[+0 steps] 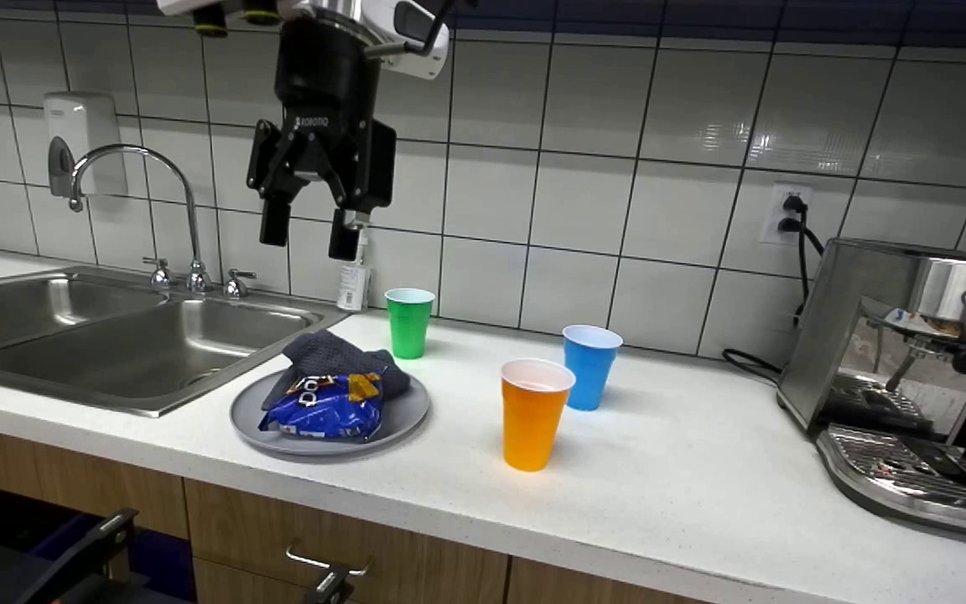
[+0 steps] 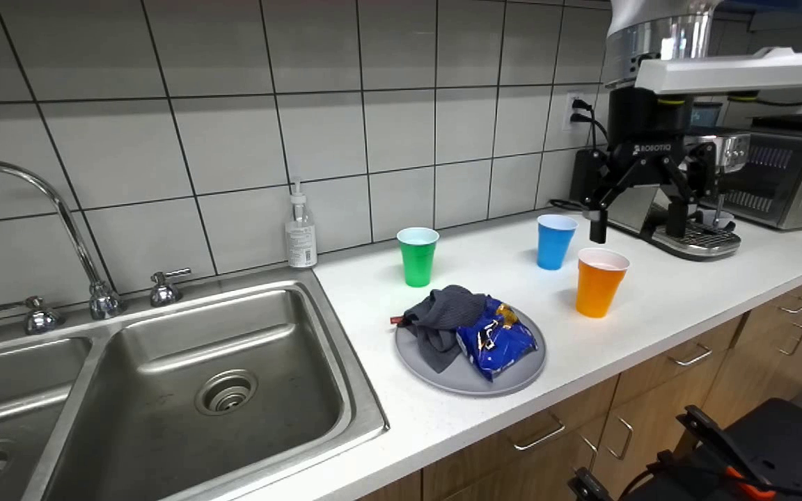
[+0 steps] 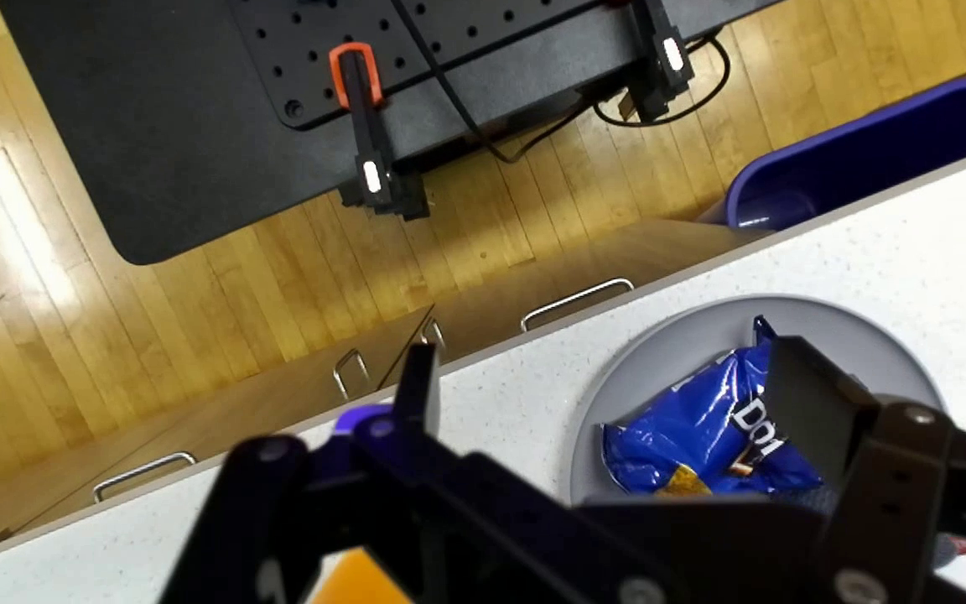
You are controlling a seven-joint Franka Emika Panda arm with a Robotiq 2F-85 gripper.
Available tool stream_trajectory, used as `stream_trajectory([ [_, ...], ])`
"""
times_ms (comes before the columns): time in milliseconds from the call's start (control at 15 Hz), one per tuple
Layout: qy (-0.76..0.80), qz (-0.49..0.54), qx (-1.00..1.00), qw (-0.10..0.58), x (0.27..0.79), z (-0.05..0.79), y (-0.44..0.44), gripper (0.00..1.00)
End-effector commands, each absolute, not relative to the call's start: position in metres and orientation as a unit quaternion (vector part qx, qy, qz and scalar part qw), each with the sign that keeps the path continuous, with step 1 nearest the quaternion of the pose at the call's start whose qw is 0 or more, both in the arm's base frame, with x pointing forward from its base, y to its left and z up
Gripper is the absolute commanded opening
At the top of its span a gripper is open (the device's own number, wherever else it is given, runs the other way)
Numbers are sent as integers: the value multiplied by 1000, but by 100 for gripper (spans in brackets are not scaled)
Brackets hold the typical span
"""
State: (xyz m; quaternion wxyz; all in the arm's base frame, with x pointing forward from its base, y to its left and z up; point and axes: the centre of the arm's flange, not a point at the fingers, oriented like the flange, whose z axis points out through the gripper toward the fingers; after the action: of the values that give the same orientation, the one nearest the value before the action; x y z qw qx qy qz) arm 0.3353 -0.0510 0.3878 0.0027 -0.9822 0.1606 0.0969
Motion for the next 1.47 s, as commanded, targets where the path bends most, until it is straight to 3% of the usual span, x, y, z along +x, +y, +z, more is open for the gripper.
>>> stream_trajectory([
  [0, 200, 72, -977, -3, 341, 365, -36, 100],
  [1400, 399, 26, -916, 30, 422, 235, 0, 100],
])
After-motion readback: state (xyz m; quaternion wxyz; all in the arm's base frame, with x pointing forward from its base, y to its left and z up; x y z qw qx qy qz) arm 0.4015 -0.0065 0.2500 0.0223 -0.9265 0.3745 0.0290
